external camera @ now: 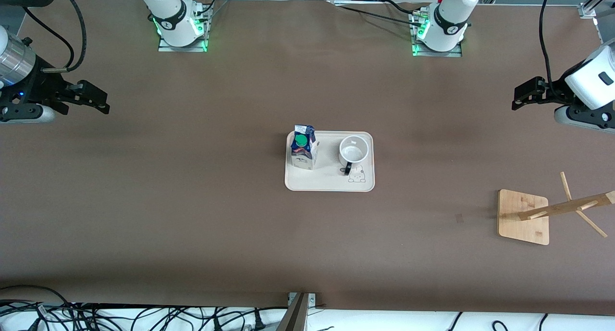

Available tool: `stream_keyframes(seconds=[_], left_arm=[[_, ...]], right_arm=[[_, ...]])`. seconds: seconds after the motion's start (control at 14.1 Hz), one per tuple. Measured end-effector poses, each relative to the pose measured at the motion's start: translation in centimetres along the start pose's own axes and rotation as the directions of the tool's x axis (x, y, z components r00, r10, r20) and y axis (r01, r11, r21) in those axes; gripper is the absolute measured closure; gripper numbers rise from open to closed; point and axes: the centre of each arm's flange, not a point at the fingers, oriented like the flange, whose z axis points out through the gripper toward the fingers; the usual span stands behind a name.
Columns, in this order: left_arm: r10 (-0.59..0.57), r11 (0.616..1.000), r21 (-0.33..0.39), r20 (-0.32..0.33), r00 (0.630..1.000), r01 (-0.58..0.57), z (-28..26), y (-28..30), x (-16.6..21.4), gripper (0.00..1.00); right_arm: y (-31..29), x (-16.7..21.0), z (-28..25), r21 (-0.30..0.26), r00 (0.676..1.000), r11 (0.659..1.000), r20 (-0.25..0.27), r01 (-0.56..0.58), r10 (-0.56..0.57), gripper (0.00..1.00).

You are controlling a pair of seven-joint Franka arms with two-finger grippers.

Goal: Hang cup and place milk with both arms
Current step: 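Move the right gripper toward the milk carton on the tray, then lower the right gripper and grasp the blue milk carton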

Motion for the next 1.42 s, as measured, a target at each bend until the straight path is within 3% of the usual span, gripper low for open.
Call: stream_keyframes(seconds=[0.21, 0.36, 0.71, 1.0, 1.42], left_arm=[[-0.005, 1.0, 0.0, 0.002, 1.0, 0.005, 0.1, -0.3, 0.0, 0.0], [-0.013, 1.0, -0.001, 0.009, 1.0, 0.013, 0.5, -0.7, 0.2, 0.0], [-0.066, 0.998, -0.01, 0.01, 0.998, 0.067, 0.7, -3.7, -0.2, 0.0], [-0.061, 0.998, -0.01, 0.009, 0.998, 0.061, 0.7, -3.4, -0.1, 0.0], [-0.06, 0.998, -0.01, 0.009, 0.998, 0.06, 0.7, -3.4, -0.1, 0.0]], right_arm=[[0.3, 0.8, -0.5, 0.009, 0.999, 1.0, -0.039, -0.006, 0.006, 0.0], [-0.5, 1.5, 0.1, 0.014, 0.999, 1.0, -0.039, 0.009, -0.009, 0.0], [-9.3, 2.5, 5.7, 0.011, 0.989, 0.991, 0.059, 0.132, -0.133, 0.0], [-21.4, 2.9, 10.0, 0.018, 0.999, 1.0, 0.047, 0.016, -0.016, 0.0], [-38.6, -0.5, 17.6, 0.064, 0.988, 0.986, -0.008, -0.155, 0.156, 0.0]])
